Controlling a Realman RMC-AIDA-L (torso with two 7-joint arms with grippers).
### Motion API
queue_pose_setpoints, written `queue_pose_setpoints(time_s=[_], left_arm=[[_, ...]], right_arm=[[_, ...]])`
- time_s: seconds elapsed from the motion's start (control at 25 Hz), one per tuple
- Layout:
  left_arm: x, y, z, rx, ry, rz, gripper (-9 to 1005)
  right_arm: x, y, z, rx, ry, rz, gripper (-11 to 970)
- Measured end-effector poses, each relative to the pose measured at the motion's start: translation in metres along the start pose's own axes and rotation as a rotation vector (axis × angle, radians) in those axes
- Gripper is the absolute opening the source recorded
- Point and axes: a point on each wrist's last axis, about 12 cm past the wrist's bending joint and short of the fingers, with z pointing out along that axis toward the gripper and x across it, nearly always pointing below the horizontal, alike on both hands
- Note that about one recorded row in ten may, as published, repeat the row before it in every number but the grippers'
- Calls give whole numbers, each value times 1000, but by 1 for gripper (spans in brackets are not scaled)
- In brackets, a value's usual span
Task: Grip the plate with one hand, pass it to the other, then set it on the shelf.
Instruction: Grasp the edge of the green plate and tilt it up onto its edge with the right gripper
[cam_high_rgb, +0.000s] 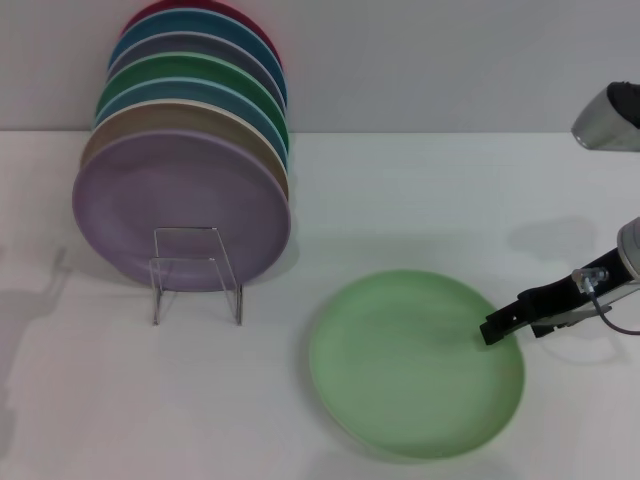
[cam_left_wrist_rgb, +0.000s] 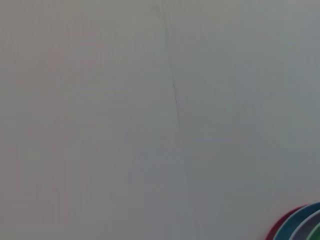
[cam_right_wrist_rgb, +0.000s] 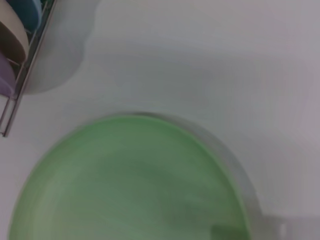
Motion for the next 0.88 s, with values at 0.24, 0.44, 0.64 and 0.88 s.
queue_pose_setpoints(time_s=[0.24, 0.44, 0.64, 0.88], left_arm=[[0, 0, -1, 2, 2, 0, 796], [0, 0, -1, 2, 2, 0, 796], [0, 0, -1, 2, 2, 0, 796], [0, 0, 0, 3, 1, 0, 796]], right_arm=[[0, 0, 7, 1, 15, 1, 730], [1, 1, 11, 2, 27, -3, 726], [2, 0, 13, 6, 31, 3, 722], [2, 1, 14, 10, 37, -4, 718]])
